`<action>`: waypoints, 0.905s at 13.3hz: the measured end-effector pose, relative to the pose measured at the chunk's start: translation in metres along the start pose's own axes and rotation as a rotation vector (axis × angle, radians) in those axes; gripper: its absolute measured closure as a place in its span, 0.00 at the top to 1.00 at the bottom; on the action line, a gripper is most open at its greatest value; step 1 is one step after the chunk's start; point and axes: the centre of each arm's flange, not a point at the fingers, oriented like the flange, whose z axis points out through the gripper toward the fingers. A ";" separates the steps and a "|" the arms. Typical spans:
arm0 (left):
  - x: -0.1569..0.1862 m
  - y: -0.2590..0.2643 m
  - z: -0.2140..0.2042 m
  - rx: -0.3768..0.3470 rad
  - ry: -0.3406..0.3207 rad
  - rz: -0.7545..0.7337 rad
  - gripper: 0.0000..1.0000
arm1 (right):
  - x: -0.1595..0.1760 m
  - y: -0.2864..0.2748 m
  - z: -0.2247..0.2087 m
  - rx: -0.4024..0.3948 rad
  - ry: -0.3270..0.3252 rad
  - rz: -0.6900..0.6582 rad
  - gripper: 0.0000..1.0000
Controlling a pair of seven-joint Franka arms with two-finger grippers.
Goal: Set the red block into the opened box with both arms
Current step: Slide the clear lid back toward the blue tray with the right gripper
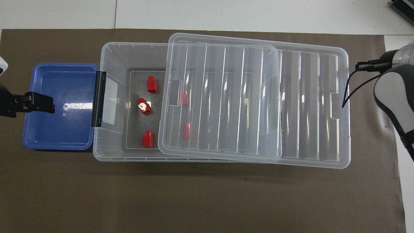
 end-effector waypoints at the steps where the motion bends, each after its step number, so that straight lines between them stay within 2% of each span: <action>1: 0.000 0.002 0.000 0.000 0.001 0.003 1.00 | 0.003 -0.001 0.000 0.010 0.008 0.006 0.01; 10: 0.000 -0.001 -0.001 -0.001 0.003 -0.001 1.00 | 0.021 -0.035 0.006 0.077 0.037 -0.001 0.01; 12: 0.000 -0.001 -0.001 -0.001 0.003 -0.001 1.00 | 0.026 -0.052 0.004 0.097 0.066 -0.007 0.01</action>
